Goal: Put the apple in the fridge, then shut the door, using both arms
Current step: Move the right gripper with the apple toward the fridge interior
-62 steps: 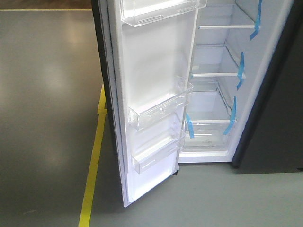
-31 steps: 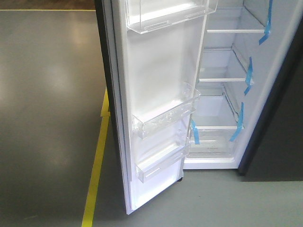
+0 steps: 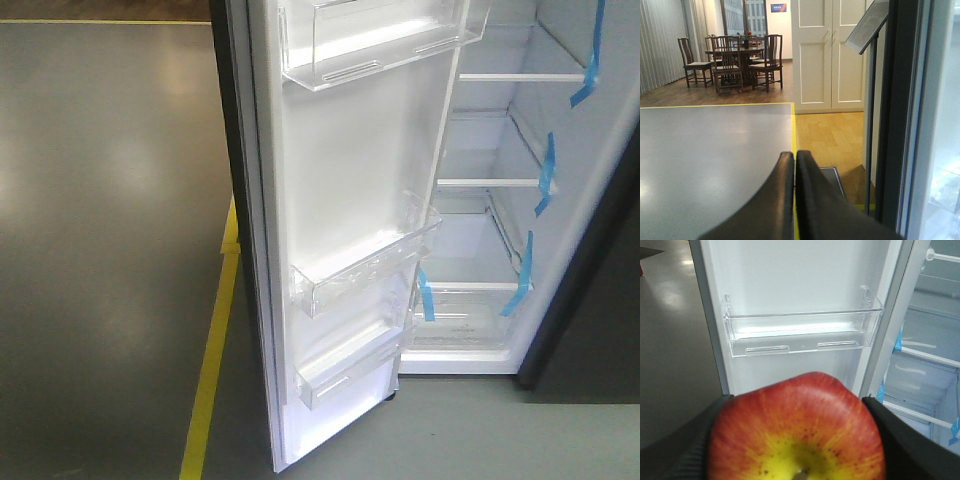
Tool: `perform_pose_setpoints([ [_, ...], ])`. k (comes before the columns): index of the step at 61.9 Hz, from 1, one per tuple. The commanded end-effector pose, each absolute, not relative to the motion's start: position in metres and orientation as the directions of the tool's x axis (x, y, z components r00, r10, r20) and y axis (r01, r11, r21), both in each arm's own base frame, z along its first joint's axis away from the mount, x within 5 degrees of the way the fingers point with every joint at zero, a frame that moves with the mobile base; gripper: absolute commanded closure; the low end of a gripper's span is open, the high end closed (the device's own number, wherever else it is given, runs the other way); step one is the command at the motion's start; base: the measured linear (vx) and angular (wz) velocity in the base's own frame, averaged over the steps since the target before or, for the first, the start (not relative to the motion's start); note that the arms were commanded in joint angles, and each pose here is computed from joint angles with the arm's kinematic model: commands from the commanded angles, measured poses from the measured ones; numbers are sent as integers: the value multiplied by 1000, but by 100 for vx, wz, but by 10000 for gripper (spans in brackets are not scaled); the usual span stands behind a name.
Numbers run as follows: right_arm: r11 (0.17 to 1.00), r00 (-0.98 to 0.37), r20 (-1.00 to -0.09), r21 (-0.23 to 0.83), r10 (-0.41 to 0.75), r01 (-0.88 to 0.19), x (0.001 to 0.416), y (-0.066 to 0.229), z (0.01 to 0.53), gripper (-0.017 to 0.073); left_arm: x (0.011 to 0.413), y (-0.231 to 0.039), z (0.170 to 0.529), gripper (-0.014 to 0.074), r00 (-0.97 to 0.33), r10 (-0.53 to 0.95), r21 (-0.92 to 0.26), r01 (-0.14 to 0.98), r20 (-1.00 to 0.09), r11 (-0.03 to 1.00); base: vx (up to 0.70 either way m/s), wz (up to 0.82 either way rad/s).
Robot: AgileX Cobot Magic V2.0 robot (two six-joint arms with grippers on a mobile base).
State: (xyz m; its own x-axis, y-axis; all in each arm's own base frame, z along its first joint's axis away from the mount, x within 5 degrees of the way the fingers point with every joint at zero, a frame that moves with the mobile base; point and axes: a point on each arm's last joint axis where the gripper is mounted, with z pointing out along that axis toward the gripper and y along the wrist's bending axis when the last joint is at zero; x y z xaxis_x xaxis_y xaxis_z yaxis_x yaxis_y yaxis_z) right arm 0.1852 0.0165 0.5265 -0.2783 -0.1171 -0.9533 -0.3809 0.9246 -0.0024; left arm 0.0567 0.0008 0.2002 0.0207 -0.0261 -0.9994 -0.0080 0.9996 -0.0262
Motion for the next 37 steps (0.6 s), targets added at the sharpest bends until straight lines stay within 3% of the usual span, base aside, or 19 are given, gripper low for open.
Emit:
perform_pose_setpoints([
  [1, 930, -174, -981, -18, -88, -368, 177, 18, 543, 566, 56, 0, 198, 600, 75, -45, -45, 6, -996, 999, 9, 2],
  [37, 930, -174, -981, -18, -88, -368, 177, 18, 543, 566, 56, 0, 198, 600, 75, -45, -45, 6, -996, 999, 7, -1],
])
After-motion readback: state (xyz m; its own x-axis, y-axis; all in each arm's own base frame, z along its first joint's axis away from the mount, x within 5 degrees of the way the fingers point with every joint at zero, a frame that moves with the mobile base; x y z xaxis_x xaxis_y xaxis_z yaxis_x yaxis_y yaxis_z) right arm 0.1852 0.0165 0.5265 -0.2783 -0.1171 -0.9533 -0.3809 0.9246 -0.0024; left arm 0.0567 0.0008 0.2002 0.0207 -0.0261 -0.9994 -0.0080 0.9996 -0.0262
